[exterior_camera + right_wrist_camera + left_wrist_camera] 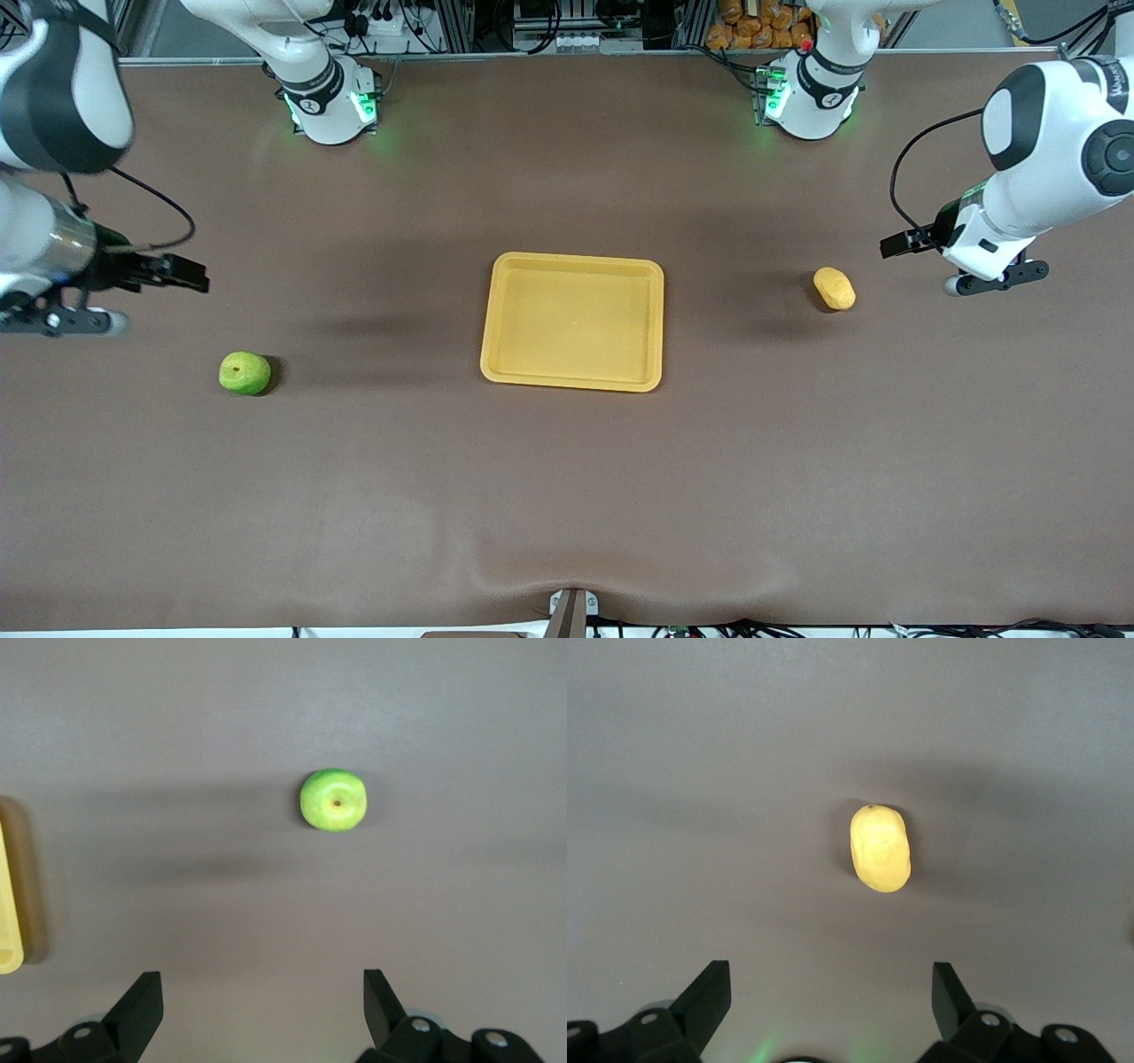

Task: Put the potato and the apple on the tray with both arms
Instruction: 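Move the left gripper toward the potato while the right gripper reaches the apple, then close the left gripper on the potato while the right gripper grasps the apple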

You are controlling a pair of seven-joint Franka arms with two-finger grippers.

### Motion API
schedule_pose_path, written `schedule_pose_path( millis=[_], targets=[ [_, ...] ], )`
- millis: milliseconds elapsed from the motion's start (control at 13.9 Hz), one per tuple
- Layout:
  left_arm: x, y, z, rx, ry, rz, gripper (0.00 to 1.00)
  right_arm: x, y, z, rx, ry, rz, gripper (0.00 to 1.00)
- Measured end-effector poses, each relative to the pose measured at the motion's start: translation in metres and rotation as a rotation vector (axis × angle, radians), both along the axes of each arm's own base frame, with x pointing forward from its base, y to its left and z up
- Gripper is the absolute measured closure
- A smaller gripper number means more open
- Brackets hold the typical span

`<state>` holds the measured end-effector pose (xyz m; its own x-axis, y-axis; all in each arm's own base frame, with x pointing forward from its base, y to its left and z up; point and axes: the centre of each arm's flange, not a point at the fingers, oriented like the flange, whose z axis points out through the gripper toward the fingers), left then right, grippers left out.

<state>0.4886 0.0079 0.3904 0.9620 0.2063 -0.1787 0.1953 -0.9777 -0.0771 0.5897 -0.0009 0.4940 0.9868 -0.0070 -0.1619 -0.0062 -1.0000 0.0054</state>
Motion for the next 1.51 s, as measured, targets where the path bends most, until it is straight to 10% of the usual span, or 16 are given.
schedule_pose_path(
  millis=[574, 1077, 1507],
  targets=[
    [-0.004, -0.004, -0.076, -0.011, -0.066, 0.0, 0.0, 0.04, -0.014, -0.107, 0.014, 0.014, 0.094, 0.0],
    [-0.007, -0.013, -0.136, -0.022, -0.104, 0.016, 0.0, 0.039, -0.055, -0.204, 0.013, -0.143, 0.239, 0.0],
    [-0.014, -0.016, -0.182, -0.036, -0.121, 0.014, 0.0, 0.032, -0.092, -0.257, 0.034, -0.105, 0.294, 0.0]
  ],
)
